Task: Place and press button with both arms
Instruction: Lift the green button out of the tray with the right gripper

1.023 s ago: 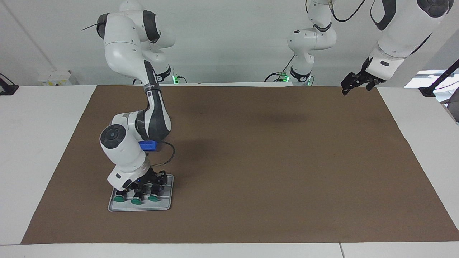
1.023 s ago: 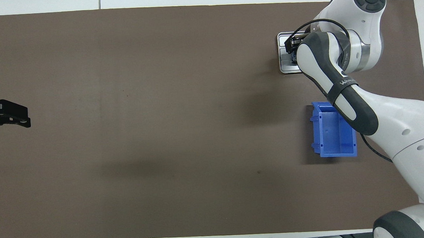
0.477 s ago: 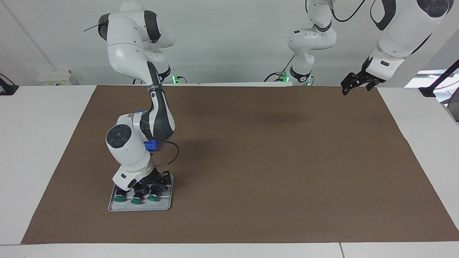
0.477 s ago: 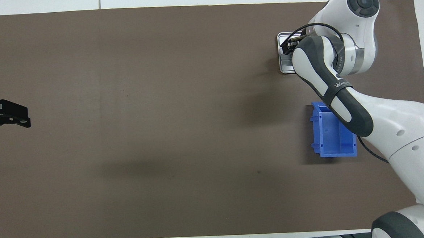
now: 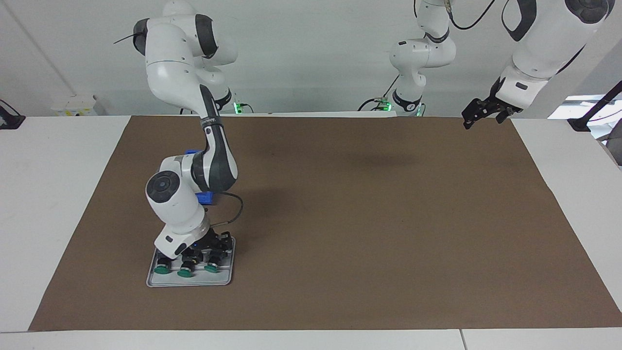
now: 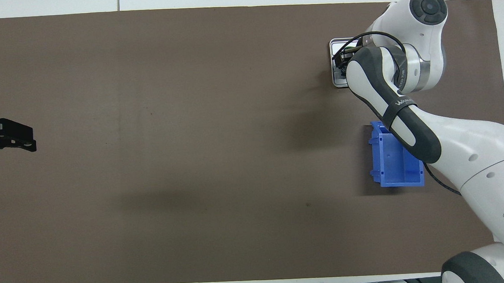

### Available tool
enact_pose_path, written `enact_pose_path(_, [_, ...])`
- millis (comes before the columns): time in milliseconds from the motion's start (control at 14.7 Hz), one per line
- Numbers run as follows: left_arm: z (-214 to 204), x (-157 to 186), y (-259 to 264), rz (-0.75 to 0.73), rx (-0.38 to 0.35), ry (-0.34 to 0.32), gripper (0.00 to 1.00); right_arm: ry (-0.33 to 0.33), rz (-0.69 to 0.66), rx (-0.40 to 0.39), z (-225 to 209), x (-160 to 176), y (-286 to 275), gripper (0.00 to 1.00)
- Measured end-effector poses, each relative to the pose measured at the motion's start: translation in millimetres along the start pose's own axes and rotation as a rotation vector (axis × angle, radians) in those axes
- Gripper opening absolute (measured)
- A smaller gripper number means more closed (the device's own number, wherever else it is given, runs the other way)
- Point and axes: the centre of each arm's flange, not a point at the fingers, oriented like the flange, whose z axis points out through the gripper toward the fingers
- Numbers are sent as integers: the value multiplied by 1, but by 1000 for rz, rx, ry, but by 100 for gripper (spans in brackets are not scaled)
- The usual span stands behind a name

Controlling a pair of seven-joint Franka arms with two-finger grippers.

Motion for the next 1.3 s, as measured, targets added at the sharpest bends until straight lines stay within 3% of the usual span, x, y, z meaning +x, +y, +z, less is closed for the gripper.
enact_pose_path(68, [0, 0, 0, 0, 0, 0, 100, -3, 0, 0, 1, -1, 0, 71])
enact_pose_path(273, [0, 0, 0, 0, 0, 0, 100, -5, 1, 0, 2, -1, 0, 41])
enact_pose_path(545, [0, 0, 0, 0, 0, 0, 100, -30, -1, 2, -3, -1, -1, 41])
enact_pose_path(750, [0, 0, 0, 0, 0, 0, 100, -93, 32, 13, -43, 6, -29, 41])
enact_pose_path(1023, [0, 0, 0, 0, 0, 0, 100, -163, 168, -5, -97, -11, -132, 41])
enact_pose_path(1295, [0, 0, 0, 0, 0, 0, 100, -198, 360, -53, -100, -46, -246, 41])
